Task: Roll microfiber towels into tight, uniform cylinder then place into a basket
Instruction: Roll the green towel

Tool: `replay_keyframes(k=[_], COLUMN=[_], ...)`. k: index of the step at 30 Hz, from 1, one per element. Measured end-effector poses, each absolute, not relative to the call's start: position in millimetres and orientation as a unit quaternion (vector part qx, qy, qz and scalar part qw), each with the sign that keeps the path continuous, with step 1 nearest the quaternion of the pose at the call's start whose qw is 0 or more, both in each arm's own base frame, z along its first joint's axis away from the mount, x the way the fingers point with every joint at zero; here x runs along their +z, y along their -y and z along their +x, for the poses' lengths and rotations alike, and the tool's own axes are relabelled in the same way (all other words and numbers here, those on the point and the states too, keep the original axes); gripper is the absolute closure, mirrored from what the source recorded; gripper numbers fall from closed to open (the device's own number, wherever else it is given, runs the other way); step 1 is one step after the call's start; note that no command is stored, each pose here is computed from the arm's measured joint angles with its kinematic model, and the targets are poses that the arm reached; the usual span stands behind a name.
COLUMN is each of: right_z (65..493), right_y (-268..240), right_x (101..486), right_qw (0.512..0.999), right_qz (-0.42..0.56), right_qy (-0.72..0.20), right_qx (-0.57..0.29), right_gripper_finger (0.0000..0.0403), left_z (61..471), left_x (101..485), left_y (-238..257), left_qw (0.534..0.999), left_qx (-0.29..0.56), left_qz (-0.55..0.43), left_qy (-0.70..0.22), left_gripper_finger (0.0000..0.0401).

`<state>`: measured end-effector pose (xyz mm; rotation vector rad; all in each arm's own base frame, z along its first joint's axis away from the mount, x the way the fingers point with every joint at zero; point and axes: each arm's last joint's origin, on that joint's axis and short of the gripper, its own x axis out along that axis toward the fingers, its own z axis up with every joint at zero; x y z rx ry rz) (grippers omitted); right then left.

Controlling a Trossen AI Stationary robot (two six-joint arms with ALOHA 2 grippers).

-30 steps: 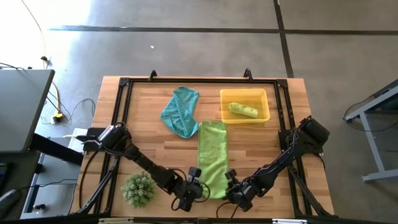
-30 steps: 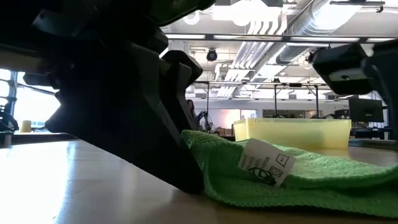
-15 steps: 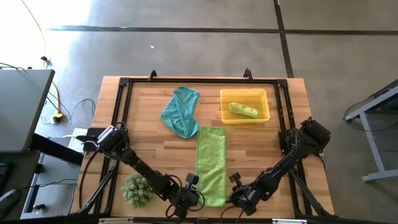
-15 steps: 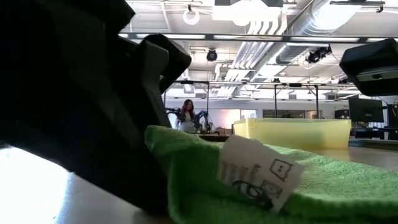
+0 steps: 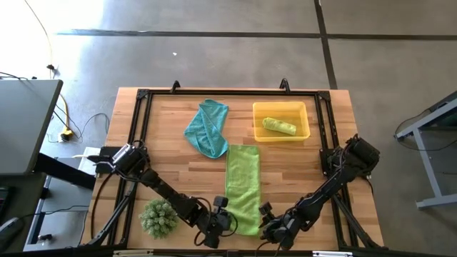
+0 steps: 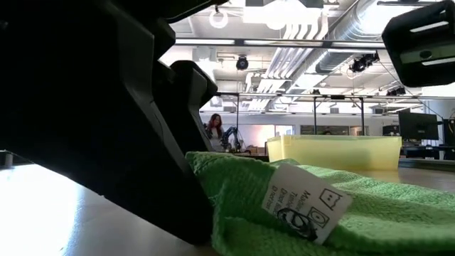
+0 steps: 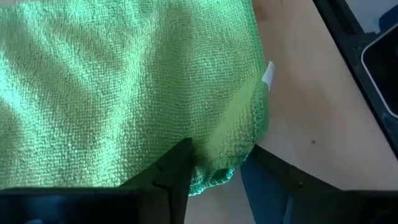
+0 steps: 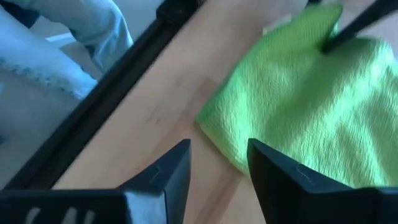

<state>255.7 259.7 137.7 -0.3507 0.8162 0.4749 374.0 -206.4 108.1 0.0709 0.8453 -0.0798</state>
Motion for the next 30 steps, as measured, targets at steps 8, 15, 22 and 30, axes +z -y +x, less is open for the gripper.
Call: replay_keyframes(k=[8, 15, 22, 30], right_z=[260.7, 261.2, 259.4, 261.0], right_y=[-266.8, -268.0, -265.7, -268.0], right_x=[124.4, 117.5, 115.1, 109.0], right_qw=[0.874, 0.869, 0.869, 0.874], right_qz=[-0.169, -0.172, -0.146, -0.121], right_qy=[-0.376, -0.381, -0.406, -0.411], right_qx=[0.257, 0.264, 0.241, 0.231], right_gripper_finger=[0.0272, 0.0273, 0.0317, 0.0392], left_z=[374.5, 375.5, 376.3, 373.1], left_x=[108.6, 111.4, 119.5, 119.0], left_y=[206.6, 212.1, 226.6, 230.9], left_qw=[0.913, 0.920, 0.936, 0.935], left_qx=[-0.021, -0.025, -0.051, -0.055], left_qz=[-0.002, -0.034, -0.055, -0.051], left_qy=[-0.408, -0.391, -0.343, -0.347], left_gripper_finger=[0.0276, 0.0276, 0.0276, 0.0276])
